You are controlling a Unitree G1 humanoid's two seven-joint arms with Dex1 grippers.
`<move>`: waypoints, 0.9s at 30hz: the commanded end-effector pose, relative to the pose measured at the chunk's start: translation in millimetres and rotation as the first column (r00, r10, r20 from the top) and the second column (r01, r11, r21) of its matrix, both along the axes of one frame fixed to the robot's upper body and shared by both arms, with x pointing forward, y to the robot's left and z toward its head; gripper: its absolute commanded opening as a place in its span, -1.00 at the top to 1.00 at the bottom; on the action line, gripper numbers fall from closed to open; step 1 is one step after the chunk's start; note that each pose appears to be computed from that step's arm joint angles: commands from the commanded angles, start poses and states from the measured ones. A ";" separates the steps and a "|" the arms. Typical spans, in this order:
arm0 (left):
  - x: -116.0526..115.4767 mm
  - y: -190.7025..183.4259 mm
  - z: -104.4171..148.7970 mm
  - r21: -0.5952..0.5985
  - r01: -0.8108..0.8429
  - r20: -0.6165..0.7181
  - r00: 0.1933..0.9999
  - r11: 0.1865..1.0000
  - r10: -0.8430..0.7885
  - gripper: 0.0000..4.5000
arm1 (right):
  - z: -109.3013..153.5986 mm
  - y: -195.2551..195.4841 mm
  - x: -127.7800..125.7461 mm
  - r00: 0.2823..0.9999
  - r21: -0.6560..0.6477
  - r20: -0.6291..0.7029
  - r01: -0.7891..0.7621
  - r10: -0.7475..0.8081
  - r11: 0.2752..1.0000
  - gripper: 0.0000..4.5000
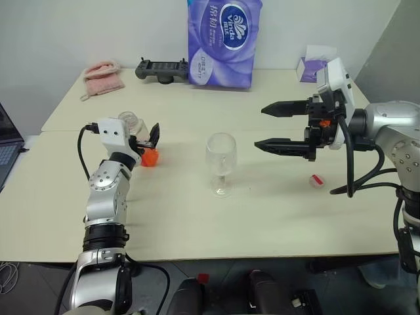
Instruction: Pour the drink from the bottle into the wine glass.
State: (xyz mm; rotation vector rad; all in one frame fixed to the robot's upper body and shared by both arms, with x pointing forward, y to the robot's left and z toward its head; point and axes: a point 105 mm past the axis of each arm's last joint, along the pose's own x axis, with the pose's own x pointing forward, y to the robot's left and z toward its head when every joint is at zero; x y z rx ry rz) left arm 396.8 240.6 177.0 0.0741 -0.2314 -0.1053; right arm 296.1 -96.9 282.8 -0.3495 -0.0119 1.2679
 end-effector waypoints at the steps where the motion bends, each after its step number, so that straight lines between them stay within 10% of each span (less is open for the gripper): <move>1: -2.0 2.2 18.9 0.016 -0.007 0.073 0.997 1.000 0.006 -1.00 | 13.0 1.1 -3.6 0.998 0.010 0.058 -0.008 0.007 1.000 -1.00; 11: -4.3 7.3 21.7 0.019 -0.008 0.089 0.996 1.000 0.006 0.04 | 13.5 2.1 -3.9 0.998 0.011 0.070 0.003 -0.004 1.000 -1.00; 17: -3.6 -10.4 57.2 0.111 0.115 0.151 0.980 0.987 -0.132 0.04 | 12.6 -7.1 -11.1 0.992 0.033 0.114 0.051 -0.054 0.998 -1.00; 27: -25.7 -110.8 105.7 0.620 0.432 0.117 0.775 0.656 -0.621 0.04 | -17.3 -10.1 -39.9 0.993 0.090 0.073 0.084 -0.090 0.992 -1.00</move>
